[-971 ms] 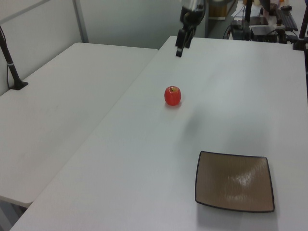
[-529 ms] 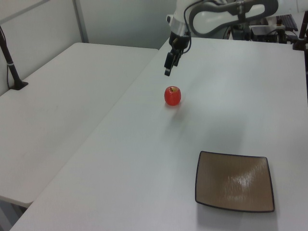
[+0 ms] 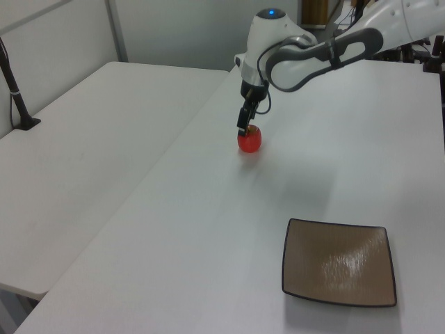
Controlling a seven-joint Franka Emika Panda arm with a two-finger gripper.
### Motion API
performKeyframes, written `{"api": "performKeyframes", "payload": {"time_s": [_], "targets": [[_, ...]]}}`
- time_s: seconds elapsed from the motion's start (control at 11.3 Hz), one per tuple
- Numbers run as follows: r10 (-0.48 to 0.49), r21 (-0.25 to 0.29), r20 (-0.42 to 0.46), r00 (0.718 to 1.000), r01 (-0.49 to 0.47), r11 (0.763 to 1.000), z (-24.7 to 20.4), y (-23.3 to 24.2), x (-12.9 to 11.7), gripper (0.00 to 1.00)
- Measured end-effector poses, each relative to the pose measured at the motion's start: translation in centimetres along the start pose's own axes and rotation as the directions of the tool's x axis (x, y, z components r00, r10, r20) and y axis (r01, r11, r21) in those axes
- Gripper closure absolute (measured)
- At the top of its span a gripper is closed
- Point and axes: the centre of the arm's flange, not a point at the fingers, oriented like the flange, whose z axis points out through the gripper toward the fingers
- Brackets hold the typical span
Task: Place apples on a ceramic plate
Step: 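Lower the gripper around the red apple and close it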
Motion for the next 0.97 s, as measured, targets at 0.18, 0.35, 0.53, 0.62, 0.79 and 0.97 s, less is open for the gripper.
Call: {"api": "performKeyframes", "payload": {"time_s": [0.18, 0.35, 0.53, 0.62, 0.79, 0.97], "targets": [[-0.019, -0.019, 0.021, 1.000, 0.019, 1.000, 1.5, -0.2, -0.4, 0.00], [-0.037, -0.035, 0.029, 0.999, 0.038, 0.999, 2.0, -0.4, -0.5, 0.00], [-0.043, -0.039, 0.036, 0.998, 0.044, 0.998, 2.4, -0.5, -0.7, 0.00], [-0.045, -0.038, 0.036, 0.998, 0.047, 0.998, 2.4, -0.6, -0.7, 0.03], [-0.050, -0.040, 0.031, 0.998, 0.052, 0.998, 2.2, -0.8, -0.6, 0.21], [-0.054, -0.042, 0.029, 0.998, 0.055, 0.998, 2.2, -0.9, -0.6, 0.23]]}}
